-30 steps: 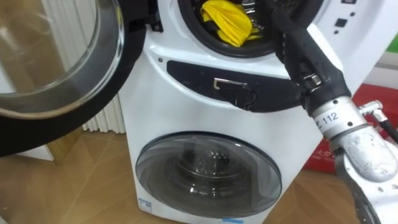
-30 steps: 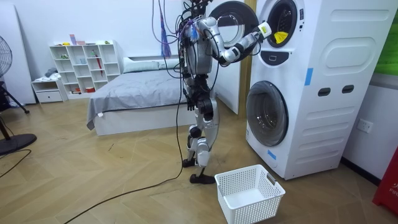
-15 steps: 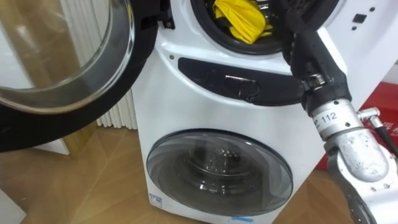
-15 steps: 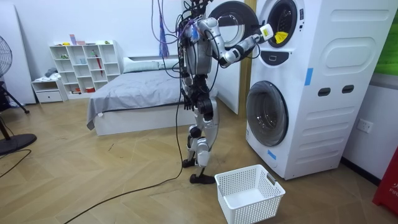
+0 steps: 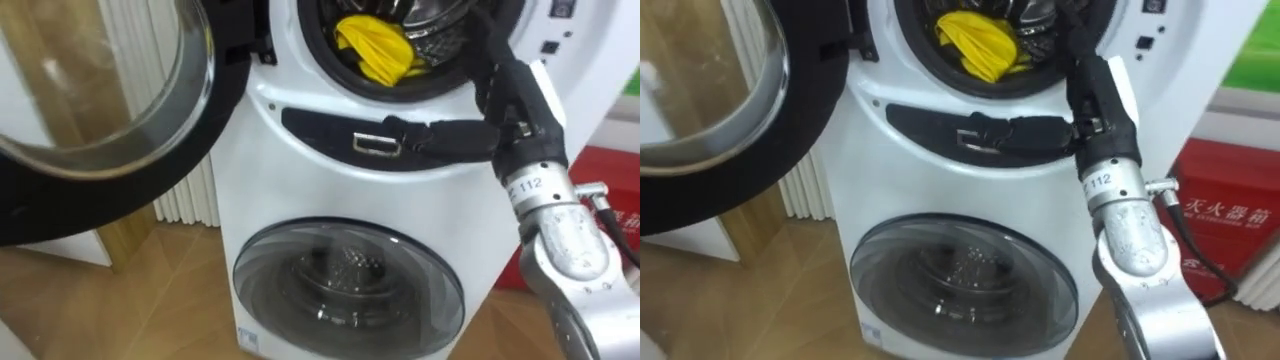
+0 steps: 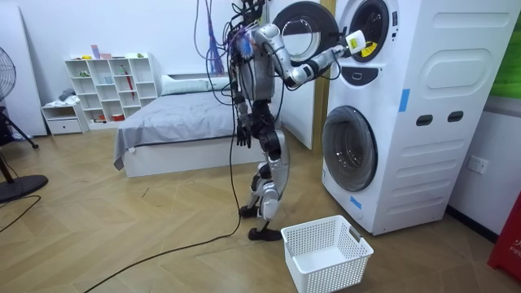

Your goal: Pick clothes from washing machine

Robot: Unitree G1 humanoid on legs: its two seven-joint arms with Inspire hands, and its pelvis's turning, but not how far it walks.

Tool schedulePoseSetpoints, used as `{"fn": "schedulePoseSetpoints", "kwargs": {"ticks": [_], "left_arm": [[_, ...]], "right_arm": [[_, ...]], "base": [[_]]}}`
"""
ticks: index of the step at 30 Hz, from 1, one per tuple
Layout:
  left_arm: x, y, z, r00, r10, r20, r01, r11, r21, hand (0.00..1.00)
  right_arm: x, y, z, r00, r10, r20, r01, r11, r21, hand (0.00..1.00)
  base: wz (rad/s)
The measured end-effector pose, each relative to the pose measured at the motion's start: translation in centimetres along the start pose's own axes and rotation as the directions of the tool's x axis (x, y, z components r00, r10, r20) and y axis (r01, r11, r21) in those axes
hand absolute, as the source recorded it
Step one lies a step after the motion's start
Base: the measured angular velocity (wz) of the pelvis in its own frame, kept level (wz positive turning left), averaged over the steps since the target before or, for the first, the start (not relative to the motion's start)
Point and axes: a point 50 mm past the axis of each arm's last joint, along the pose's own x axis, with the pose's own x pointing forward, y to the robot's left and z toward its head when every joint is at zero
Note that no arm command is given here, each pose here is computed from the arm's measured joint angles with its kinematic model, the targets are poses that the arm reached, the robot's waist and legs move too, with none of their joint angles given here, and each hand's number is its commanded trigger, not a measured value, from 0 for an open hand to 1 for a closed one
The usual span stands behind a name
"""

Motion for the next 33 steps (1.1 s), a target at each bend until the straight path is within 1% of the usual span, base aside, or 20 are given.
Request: {"fn": "schedulePoseSetpoints", "kwargs": {"ticks": [2,7,10,12,14,15,16,17,18,21,25,28,33], "left_arm": [[0.0,0.0,0.1,1.0,-0.007,0.002,0.007,1.0,-0.001,0.0],[0.0,0.2,-0.3,1.0,-0.002,-0.014,0.002,1.0,-0.019,0.0],[0.2,0.8,-0.4,1.0,0.004,-0.014,-0.004,1.0,-0.015,0.0],[0.2,0.8,0.5,1.0,0.003,0.012,-0.003,1.0,-0.02,0.0],[0.2,0.4,1.3,0.999,-0.007,0.035,0.008,1.0,-0.025,0.0],[0.2,0.2,2.7,0.998,-0.013,0.066,0.015,0.999,-0.032,0.0],[0.2,0.3,3.7,0.995,-0.005,0.095,0.009,0.999,-0.039,0.0],[0.2,0.5,4.2,0.994,0.005,0.108,-0.001,0.999,-0.041,0.0],[0.3,0.8,4.6,0.992,0.025,0.123,-0.02,0.999,-0.043,0.0],[0.3,1.2,4.7,0.99,0.045,0.131,-0.04,0.998,-0.041,0.0],[0.4,2.0,5.0,0.988,0.058,0.145,-0.054,0.998,-0.037,0.0],[0.3,1.8,5.3,0.984,0.038,0.175,-0.037,0.999,-0.008,0.0],[0.1,1.6,3.6,0.987,0.034,0.159,-0.041,0.998,0.039,0.0]], "right_arm": [[0.0,-0.2,0.0,0.999,-0.032,0.001,0.032,0.999,0.001,0.0],[0.4,-0.2,0.6,0.999,-0.031,0.018,0.03,0.999,0.034,0.0],[0.3,-0.1,0.8,0.999,-0.029,0.029,0.027,0.998,0.05,0.0],[0.1,-0.1,1.6,0.996,-0.026,0.082,0.021,0.998,0.061,0.0],[-0.6,-0.1,2.4,0.991,-0.022,0.131,0.014,0.998,0.062,0.0],[-0.6,-0.2,2.7,0.988,-0.021,0.153,0.012,0.998,0.062,0.0],[-0.6,-0.2,2.8,0.987,-0.025,0.161,0.015,0.998,0.062,0.0],[-0.8,-0.2,2.7,0.986,-0.036,0.16,0.028,0.998,0.055,0.0],[-1.7,-0.3,2.6,0.985,-0.059,0.165,0.049,0.997,0.061,0.0],[-2.4,-0.5,1.7,0.988,-0.062,0.144,0.054,0.997,0.057,0.0],[-2.3,-0.3,1.1,0.995,-0.014,0.096,0.012,1.0,0.026,0.0],[-2.2,-0.4,0.6,0.998,-0.026,0.053,0.024,0.999,0.034,0.0],[-2.2,-0.6,0.4,0.999,-0.041,0.029,0.039,0.998,0.046,0.0]], "base": [[0.22],[-0.14],[-0.04],[-0.02],[-0.05],[0.0],[0.04],[0.04],[-0.22],[-0.41],[-0.56],[-0.08],[-0.04]]}}
